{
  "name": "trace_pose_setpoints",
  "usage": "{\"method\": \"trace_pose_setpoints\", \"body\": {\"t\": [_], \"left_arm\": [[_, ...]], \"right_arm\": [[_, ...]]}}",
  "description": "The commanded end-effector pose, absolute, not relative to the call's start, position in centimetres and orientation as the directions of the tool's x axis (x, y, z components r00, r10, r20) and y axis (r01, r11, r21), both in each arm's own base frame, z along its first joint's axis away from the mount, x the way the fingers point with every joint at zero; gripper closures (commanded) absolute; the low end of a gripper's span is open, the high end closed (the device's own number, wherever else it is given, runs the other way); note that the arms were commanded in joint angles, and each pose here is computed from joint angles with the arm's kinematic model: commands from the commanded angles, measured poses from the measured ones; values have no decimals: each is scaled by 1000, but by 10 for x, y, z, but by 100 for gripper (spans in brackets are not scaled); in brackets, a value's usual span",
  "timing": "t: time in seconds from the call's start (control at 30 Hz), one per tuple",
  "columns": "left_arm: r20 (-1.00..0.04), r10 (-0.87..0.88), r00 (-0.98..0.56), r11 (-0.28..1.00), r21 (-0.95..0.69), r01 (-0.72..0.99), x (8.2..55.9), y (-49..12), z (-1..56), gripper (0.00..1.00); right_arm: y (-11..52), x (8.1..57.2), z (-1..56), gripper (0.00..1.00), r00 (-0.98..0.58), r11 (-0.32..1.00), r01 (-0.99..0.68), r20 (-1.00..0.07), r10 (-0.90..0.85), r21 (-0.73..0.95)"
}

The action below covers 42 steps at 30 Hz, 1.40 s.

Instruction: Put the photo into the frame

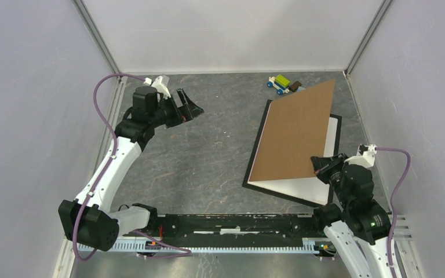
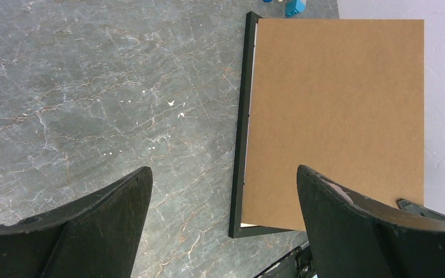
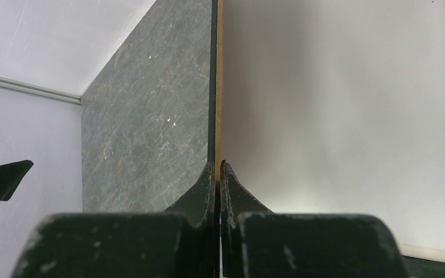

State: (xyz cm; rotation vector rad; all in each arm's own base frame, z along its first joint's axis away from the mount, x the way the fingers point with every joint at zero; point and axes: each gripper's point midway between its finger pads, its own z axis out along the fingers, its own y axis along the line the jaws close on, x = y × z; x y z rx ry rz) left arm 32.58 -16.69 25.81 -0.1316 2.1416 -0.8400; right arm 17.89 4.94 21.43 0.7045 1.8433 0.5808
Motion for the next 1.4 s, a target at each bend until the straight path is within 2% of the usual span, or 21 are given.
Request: {"method": "trace_pose_setpoints", "body": {"t": [0.0,0.53,0.9,1.2,1.23,1.3,1.37], "left_arm": [[-696,-320,-643,772,-585,250,328,-172,263,1],[-692,-319,-647,769,-588,251,326,-173,262,1],[-697,-317,-643,771,-584,253,325,-173,263,1],[-697,-314,-645,770,-584,257,325,-174,263,1],[-697,-313,-645,769,-584,258,325,-174,263,1],[-697,-313,-645,769,-585,258,325,-174,263,1],[-696,-313,-646,768,-585,259,324,-174,263,1]], "right_arm": [[54,184,240,100,-235,670,124,-634,736,732],[52,172,240,100,-250,668,133,-627,738,732],[57,179,209,100,-276,663,151,-613,740,733],[50,178,202,100,-290,722,174,-665,688,670],[49,178,200,99,-299,734,182,-675,675,654],[46,177,194,86,-318,758,199,-691,649,621],[45,177,189,77,-340,778,208,-702,625,593]]}}
